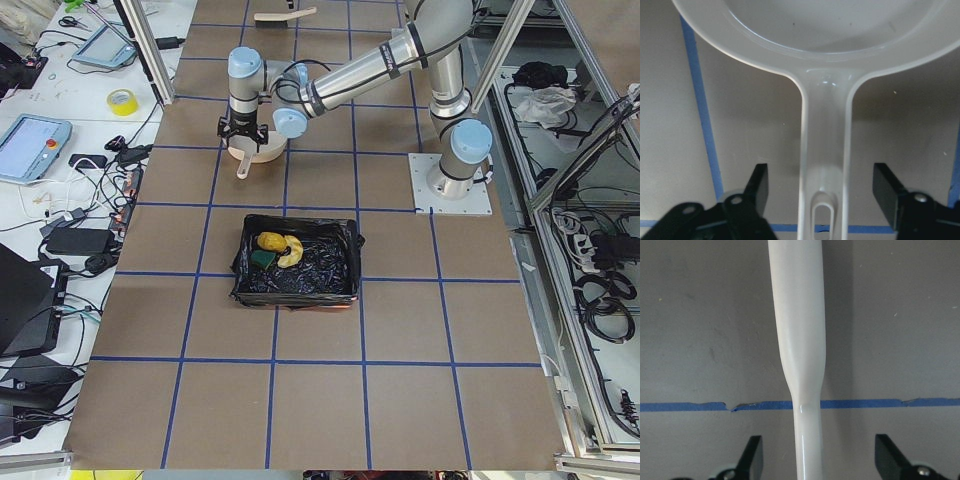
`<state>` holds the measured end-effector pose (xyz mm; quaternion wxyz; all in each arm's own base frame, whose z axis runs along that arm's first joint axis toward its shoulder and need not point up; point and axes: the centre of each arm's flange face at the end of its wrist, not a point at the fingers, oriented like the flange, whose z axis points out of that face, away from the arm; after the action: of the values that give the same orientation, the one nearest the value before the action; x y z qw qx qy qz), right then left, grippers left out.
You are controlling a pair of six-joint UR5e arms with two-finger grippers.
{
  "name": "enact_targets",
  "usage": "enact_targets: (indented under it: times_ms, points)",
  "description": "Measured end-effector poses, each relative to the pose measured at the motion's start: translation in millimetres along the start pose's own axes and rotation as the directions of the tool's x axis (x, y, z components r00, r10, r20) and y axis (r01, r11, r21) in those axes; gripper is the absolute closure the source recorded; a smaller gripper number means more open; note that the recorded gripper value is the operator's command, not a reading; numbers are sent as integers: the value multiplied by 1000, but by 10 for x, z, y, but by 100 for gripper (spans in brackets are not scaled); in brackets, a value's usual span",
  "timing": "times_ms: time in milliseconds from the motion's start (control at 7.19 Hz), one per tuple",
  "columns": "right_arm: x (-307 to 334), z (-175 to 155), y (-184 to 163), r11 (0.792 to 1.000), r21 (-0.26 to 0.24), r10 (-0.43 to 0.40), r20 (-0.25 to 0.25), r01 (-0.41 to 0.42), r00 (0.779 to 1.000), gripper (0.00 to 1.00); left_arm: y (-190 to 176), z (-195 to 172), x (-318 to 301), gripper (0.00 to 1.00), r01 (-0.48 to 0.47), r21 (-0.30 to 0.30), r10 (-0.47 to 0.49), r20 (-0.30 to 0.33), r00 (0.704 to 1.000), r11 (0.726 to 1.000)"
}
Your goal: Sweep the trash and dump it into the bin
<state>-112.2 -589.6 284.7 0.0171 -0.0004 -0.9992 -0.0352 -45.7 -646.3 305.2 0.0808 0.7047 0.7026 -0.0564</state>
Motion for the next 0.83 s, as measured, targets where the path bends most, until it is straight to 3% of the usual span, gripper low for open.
enact_targets:
  times_ms: [278,417,556,834]
  points:
    - [-317,-353,42,999,37,12,-18,-11,1000,3,-201,-709,245,0,220,7,-220,12,975,975]
    - [-588,-530,105,999,40,12,-20,-12,1000,1,-250,-1037,475,0,365,2,-364,-18,931,931]
    - [-851,-676,183,999,36,8,-19,-7,1000,2,-281,-1302,731,0,495,-16,-495,-53,867,869]
    - [-1388,-992,443,1000,19,20,-16,-20,1000,1,-379,-1786,1185,0,730,-58,-732,-92,675,681]
